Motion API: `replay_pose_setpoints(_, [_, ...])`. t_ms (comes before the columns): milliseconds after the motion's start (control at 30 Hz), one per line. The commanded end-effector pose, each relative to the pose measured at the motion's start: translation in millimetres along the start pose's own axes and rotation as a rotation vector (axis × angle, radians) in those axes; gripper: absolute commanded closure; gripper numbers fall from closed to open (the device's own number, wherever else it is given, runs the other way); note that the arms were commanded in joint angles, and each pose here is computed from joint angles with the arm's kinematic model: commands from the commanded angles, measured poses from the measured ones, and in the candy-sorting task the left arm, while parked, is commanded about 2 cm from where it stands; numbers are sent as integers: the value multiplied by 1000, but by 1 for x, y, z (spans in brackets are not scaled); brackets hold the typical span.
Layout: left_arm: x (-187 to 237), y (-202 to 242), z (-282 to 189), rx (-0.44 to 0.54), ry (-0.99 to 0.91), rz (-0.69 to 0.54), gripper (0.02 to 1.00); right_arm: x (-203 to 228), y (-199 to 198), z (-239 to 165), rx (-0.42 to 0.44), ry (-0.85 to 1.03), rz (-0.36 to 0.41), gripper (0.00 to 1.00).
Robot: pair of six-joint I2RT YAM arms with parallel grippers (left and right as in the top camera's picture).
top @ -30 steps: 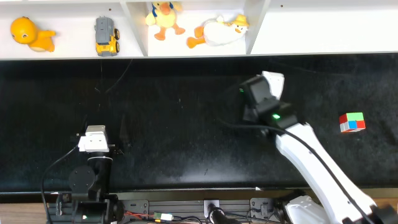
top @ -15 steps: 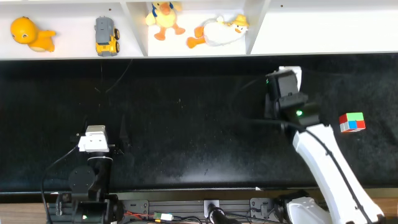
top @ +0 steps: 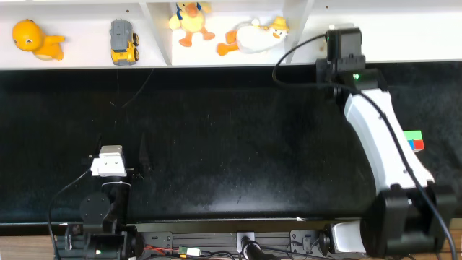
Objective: Store Toys
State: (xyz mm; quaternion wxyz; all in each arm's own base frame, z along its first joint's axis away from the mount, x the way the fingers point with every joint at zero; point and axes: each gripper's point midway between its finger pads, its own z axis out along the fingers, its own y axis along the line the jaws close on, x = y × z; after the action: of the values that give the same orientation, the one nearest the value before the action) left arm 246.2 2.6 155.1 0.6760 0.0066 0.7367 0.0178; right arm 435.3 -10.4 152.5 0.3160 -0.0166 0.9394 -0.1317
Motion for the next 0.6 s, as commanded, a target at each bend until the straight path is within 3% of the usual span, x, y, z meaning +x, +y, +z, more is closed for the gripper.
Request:
replay_pose_setpoints(33, [-1, 0, 0, 4, -7, 15, 20, -24, 8, 16, -36, -37, -45, 956])
replay_pose_setpoints(400, [-1, 0, 0, 4, -7, 15, 20, -50, 39, 49, -164, -87, -40, 899])
replay_pose_setpoints(500, [-1, 0, 0, 4, -7, 15, 20, -48, 39, 49, -163, -78, -23, 730])
replay_pose_setpoints(600, [-1, 0, 0, 4, -7, 15, 20, -46, 39, 49, -164, -68, -24, 391])
